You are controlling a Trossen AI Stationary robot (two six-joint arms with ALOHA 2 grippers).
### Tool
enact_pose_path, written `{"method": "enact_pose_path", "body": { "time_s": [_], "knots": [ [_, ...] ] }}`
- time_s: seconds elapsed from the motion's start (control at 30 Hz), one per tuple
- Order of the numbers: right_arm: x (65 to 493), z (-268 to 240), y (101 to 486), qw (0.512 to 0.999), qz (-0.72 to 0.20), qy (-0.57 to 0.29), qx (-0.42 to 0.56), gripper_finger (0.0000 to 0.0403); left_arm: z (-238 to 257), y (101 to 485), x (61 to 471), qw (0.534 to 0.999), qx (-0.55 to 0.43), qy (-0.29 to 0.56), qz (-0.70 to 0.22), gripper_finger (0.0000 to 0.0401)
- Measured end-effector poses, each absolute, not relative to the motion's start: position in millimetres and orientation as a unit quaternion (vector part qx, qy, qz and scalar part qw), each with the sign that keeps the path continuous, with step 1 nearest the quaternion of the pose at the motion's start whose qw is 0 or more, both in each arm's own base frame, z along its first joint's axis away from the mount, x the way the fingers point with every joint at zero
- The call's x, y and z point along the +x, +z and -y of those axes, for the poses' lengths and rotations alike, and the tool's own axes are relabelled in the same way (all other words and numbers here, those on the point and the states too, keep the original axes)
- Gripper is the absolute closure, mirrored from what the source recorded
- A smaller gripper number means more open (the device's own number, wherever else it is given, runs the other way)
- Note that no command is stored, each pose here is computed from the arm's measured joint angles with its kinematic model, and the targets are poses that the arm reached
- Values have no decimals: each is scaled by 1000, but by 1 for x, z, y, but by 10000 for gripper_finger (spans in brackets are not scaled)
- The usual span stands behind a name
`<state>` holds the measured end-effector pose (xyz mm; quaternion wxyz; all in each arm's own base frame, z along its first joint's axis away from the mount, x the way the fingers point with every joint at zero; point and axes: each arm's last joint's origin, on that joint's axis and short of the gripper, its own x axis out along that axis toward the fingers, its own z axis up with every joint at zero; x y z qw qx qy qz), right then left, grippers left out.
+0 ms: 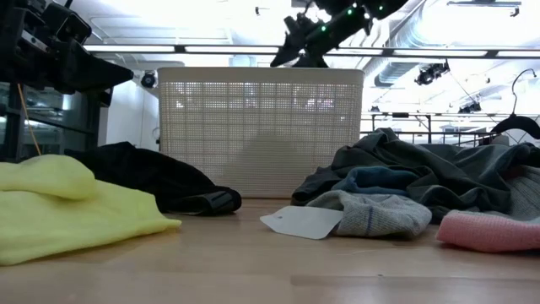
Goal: Pick & Place Cloths
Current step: Put the yellow shirt into the laundry organizer
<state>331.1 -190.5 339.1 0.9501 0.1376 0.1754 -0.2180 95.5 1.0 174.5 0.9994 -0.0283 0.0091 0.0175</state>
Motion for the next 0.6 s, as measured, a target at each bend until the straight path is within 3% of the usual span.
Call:
{"method": "enact_pose_path", "body": {
  "time_s": [0.6],
  "knots": [
    [308,118,359,942,-289,-141,96,168,-1,174,95,999,-28,18,-9,400]
  ]
}}
